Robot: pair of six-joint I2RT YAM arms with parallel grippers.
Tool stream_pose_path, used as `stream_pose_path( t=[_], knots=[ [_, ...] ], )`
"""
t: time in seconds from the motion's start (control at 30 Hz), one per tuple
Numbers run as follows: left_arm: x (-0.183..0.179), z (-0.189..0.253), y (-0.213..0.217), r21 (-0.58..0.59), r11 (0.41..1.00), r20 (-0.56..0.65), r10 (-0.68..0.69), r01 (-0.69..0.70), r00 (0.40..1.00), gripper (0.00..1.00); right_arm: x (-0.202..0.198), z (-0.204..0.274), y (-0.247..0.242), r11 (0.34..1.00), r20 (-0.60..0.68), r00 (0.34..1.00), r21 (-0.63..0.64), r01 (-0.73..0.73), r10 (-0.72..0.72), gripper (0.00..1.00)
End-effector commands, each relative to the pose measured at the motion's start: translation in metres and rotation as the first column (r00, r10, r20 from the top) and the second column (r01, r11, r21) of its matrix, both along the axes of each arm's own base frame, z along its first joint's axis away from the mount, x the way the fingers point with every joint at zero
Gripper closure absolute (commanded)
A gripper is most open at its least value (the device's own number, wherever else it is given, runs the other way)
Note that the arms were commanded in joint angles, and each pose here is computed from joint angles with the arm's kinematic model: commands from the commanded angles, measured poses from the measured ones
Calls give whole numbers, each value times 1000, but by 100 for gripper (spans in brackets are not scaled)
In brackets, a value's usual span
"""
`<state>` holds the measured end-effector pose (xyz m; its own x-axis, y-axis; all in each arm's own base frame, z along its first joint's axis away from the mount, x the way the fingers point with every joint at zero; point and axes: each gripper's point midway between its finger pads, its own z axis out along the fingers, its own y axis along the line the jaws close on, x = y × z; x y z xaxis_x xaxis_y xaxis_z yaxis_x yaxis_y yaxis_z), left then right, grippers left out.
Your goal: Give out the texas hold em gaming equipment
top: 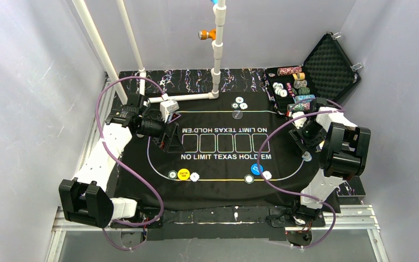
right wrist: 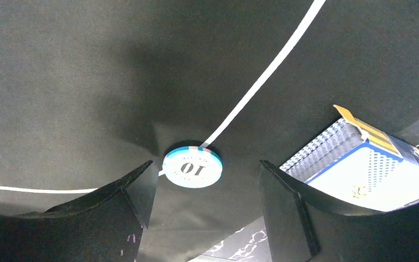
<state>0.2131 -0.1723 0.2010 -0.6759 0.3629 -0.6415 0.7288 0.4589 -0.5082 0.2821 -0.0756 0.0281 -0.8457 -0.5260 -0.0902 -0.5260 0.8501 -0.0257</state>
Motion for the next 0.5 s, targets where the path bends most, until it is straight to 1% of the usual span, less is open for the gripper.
stream_pose_path(
  t=[0.0,0.3,0.37,0.47],
  knots=[
    [-9,10,-3,-30,999,10,-22,22,1000,1,-1,-8,1,1000,-5,1000,15,-4,4,26],
    [-9,9,-3,-29,999,7,-23,23,1000,1,-8,-16,7,999,-25,1000,44,-16,17,29],
    [-9,9,-3,-29,999,8,-23,23,1000,1,-9,-17,6,999,-27,999,41,-18,19,32],
    [-9,8,-3,-27,999,6,-22,23,1000,1,-10,-17,7,999,-29,999,47,-20,21,40]
  ],
)
